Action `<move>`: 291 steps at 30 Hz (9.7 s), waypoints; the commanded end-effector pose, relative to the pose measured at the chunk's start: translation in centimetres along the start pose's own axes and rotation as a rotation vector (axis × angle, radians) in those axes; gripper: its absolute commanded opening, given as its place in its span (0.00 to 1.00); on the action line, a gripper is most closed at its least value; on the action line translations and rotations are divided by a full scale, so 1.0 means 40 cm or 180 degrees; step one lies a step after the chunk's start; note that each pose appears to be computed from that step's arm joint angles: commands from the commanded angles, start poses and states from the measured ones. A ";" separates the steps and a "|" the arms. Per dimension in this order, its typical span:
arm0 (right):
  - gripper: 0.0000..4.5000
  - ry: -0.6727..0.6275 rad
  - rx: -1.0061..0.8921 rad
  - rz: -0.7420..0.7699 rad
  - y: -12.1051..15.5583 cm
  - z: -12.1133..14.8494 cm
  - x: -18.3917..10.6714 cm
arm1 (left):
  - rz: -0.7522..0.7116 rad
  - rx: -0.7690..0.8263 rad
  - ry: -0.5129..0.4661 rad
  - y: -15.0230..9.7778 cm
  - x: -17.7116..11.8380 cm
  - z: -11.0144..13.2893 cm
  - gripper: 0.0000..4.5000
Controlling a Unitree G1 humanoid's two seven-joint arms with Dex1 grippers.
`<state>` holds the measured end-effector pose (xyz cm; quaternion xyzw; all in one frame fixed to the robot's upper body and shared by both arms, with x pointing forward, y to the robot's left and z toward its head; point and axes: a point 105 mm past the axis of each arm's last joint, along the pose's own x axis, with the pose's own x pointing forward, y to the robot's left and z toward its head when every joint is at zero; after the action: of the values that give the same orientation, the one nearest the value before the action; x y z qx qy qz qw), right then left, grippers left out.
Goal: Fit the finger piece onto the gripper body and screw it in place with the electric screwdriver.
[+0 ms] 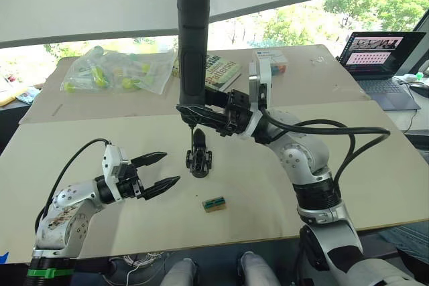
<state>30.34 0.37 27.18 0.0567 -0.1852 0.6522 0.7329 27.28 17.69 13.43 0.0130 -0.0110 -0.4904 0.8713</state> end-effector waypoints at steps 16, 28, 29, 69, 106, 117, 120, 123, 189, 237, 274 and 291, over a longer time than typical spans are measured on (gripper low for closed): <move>0.43 -0.0148 -0.0231 0.0210 0.015 0.018 0.036 | 0.0025 0.0160 -0.0081 -0.022 0.044 0.058 1.00; 0.43 -0.0077 -0.0212 0.0199 0.010 0.002 0.034 | 0.0101 0.0132 0.0050 -0.014 0.055 0.056 1.00; 0.43 -0.0072 -0.0216 0.0199 0.010 0.002 0.034 | 0.0107 0.0134 0.0070 -0.012 0.051 0.051 1.00; 0.43 0.0006 -0.0222 0.0165 0.013 -0.026 0.023 | 0.0067 0.0145 0.0087 0.001 -0.009 -0.059 1.00; 0.43 0.0101 -0.0200 0.0141 0.001 -0.052 0.014 | 0.0079 0.0150 0.0120 0.007 0.026 -0.073 1.00; 0.43 0.0117 -0.0214 0.0136 0.000 -0.056 0.012 | 0.0190 0.0224 0.0331 0.060 0.070 -0.131 1.00; 0.43 0.0123 -0.0220 0.0141 0.001 -0.056 0.012 | 0.0170 0.0229 0.0345 0.067 0.087 -0.145 1.00; 0.43 0.0128 -0.0222 0.0138 0.001 -0.057 0.012 | 0.0068 0.0278 0.0400 0.063 0.100 -0.161 1.00; 0.43 0.0149 -0.0184 0.0110 0.014 -0.068 0.009 | -0.0263 0.0307 0.0464 0.035 0.207 -0.141 0.73; 0.43 0.1147 0.0201 -0.0197 0.000 -0.252 -0.042 | -0.0220 0.0309 0.0505 0.036 0.192 -0.158 0.52; 0.43 -0.0418 -0.0526 0.0488 0.023 0.078 -0.014 | 0.0008 0.0212 0.0708 0.050 0.187 -0.209 0.52; 0.43 -0.0617 -0.0502 0.0649 0.053 0.165 -0.070 | 0.0167 0.0185 0.0645 0.066 0.152 -0.195 0.98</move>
<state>27.76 -3.21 30.04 0.0428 -0.2702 0.7021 0.6575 33.09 12.36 6.63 0.0940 0.0406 -0.4854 0.8683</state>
